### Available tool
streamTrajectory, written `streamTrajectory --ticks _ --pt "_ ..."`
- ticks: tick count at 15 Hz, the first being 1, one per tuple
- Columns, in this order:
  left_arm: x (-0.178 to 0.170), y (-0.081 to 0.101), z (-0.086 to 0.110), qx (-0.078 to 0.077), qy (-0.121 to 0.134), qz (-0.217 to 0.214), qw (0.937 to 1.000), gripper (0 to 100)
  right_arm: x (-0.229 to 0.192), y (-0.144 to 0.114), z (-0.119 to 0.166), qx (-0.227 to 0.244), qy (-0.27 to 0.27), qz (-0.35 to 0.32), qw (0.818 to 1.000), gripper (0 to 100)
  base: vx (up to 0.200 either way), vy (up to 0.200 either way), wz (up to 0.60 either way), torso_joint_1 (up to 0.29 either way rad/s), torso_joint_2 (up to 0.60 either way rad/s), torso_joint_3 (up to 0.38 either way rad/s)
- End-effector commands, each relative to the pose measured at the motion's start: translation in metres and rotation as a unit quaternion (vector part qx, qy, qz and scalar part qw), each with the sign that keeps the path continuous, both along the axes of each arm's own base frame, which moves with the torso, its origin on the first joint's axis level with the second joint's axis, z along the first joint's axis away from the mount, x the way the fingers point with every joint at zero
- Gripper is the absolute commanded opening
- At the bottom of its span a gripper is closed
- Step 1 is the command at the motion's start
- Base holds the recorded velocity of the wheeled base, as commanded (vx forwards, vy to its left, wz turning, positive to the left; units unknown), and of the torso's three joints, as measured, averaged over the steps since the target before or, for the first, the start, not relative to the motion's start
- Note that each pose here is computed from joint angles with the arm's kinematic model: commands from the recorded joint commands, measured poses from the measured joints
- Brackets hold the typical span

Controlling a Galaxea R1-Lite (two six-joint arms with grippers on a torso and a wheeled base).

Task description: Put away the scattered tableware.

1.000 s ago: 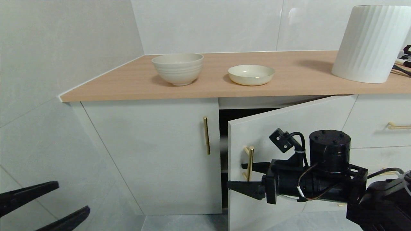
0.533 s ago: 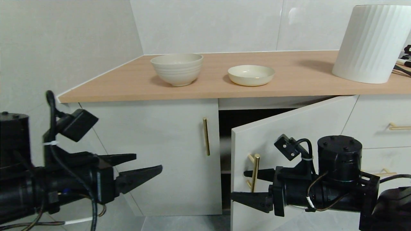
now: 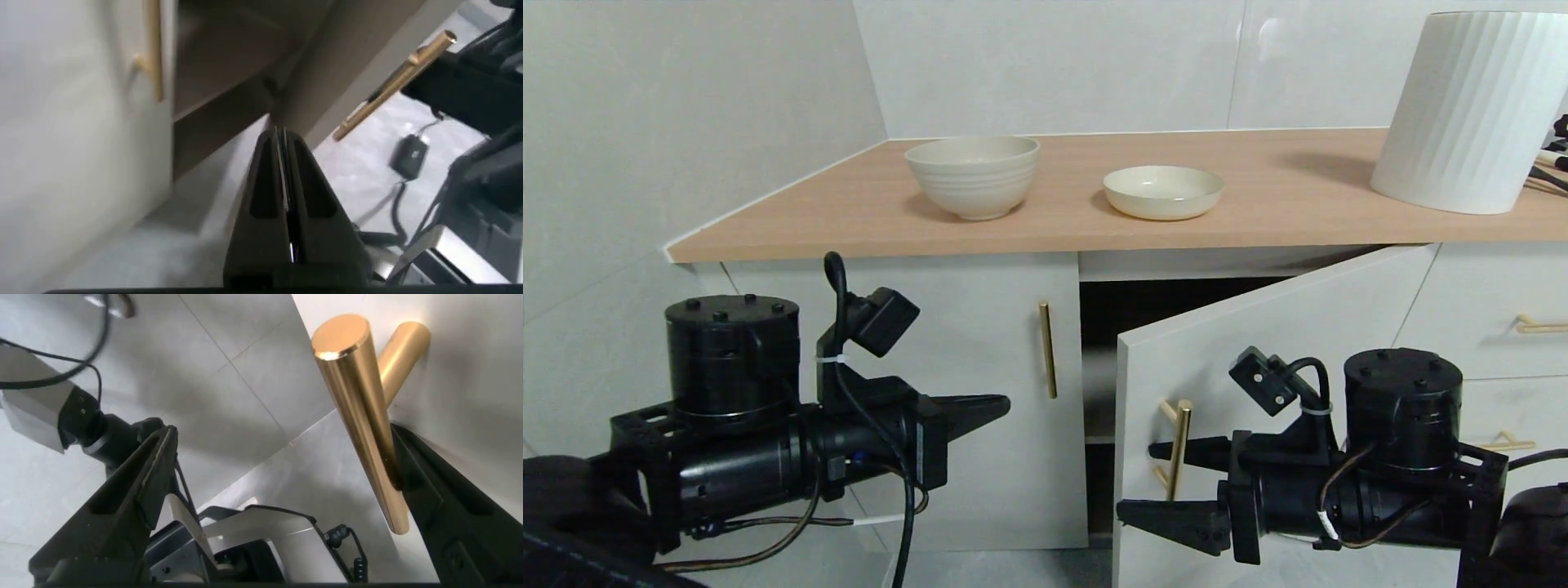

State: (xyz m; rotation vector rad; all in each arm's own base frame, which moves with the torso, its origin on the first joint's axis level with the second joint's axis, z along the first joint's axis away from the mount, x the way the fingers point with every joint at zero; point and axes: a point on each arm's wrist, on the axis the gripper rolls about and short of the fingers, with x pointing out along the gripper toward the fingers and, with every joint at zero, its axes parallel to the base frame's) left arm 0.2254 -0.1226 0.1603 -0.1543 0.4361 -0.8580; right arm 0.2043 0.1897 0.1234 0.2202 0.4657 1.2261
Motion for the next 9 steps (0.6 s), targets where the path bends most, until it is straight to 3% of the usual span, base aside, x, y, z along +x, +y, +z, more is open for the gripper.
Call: streamTrajectory --ticks 1,3,6,9 --pt "0.017 -0.013 -0.008 -0.004 0.016 -0.007 0.9998 0 -0.003 -0.002 0.006 0.008 -0.008 0.0 1.0 100 0.0 0.0 0.0 0.0 0.0 0.0" --pt "0.028 -0.026 -0.01 -0.014 0.029 -0.014 0.9994 0 -0.004 -0.003 0.005 0.006 -0.006 0.0 1.0 100 0.0 0.0 0.0 0.0 0.0 0.0" --pt "0.048 -0.055 -0.02 -0.015 0.04 -0.034 0.9985 0 -0.005 -0.004 0.004 0.004 -0.004 0.0 1.0 100 0.0 0.0 0.0 0.0 0.0 0.0" --pt "0.052 -0.078 -0.016 -0.041 0.054 -0.048 0.9965 0 -0.006 -0.005 0.003 0.004 -0.005 -0.001 1.0 100 0.0 0.0 0.0 0.0 0.0 0.0"
